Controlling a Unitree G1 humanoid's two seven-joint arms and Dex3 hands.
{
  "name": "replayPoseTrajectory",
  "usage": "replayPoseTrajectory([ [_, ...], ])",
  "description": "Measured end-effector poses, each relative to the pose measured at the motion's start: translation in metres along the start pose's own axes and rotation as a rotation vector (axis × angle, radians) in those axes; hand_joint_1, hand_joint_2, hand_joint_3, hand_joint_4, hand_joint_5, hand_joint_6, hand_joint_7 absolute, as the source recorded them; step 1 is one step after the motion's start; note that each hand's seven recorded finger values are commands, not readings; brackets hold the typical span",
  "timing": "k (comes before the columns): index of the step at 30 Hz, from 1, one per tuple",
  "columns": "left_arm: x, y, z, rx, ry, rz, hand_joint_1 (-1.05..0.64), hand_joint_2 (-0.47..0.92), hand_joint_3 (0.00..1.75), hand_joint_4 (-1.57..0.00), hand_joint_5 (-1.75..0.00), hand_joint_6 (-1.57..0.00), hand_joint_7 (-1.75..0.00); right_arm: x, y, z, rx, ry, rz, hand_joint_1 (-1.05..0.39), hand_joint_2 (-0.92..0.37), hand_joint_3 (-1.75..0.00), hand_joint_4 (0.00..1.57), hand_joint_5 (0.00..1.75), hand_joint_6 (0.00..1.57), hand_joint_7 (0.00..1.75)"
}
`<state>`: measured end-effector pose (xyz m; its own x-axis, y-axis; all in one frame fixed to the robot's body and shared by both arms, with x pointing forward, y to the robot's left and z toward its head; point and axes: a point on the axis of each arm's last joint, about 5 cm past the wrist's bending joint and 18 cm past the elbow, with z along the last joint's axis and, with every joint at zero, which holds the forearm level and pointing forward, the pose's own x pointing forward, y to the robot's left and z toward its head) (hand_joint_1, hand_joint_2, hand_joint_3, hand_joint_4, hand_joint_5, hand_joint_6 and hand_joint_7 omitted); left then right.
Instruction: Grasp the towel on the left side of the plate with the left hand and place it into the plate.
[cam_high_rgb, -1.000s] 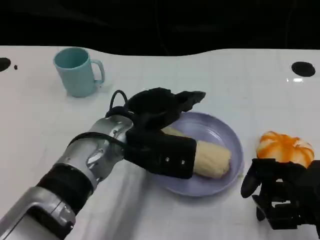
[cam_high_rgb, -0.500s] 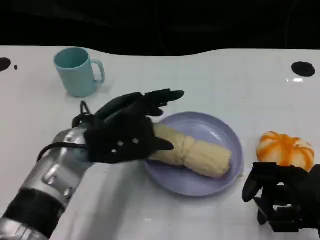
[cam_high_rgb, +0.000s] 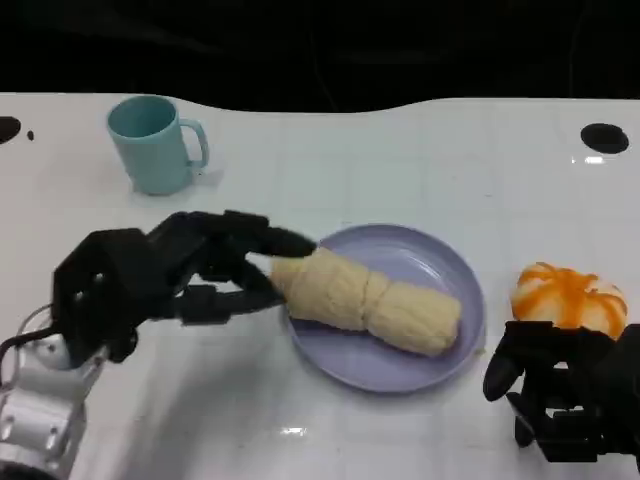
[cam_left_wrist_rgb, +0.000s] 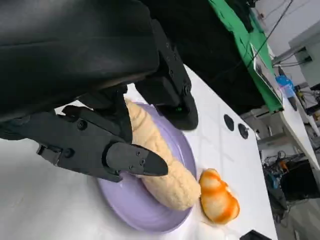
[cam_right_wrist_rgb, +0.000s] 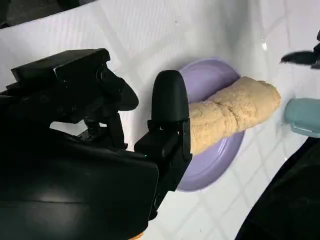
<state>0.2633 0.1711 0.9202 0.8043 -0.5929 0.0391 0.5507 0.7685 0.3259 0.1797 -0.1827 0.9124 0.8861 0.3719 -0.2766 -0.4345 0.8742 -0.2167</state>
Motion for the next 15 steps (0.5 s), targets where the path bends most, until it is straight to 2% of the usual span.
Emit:
replayPoseTrajectory([
  [3, -0.013, -0.003, -0.002, -0.045, 0.022, 0.029, -0.06, 0.65, 0.89, -0.74, -1.3, -0.96, -0.51, 0.001, -0.0005, 0.002, -0.003, -0.007, 0.001, 0.1, -0.72, -0.92, 0.64, 1.66, 0.64, 1.47],
  [6, -0.029, -0.009, -0.005, -0.099, 0.06, 0.055, -0.05, 0.62, 1.02, -0.69, -1.44, -0.86, -0.77, 0.002, -0.0008, 0.002, -0.005, -0.011, 0.002, 0.1, -0.71, -0.93, 0.65, 1.66, 0.64, 1.47],
  [8, -0.038, -0.014, -0.005, -0.134, 0.093, 0.08, -0.04, 0.61, 1.08, -0.65, -1.47, -0.81, -0.88, 0.002, -0.0009, 0.002, -0.005, -0.011, 0.003, 0.09, -0.71, -0.93, 0.66, 1.66, 0.65, 1.47],
  [15, -0.061, -0.019, -0.001, -0.262, 0.184, 0.163, -0.01, 0.6, 1.14, -0.66, -1.65, -0.74, -1.17, 0.002, -0.0007, 0.002, -0.005, -0.012, 0.003, 0.09, -0.7, -0.95, 0.66, 1.67, 0.65, 1.47],
])
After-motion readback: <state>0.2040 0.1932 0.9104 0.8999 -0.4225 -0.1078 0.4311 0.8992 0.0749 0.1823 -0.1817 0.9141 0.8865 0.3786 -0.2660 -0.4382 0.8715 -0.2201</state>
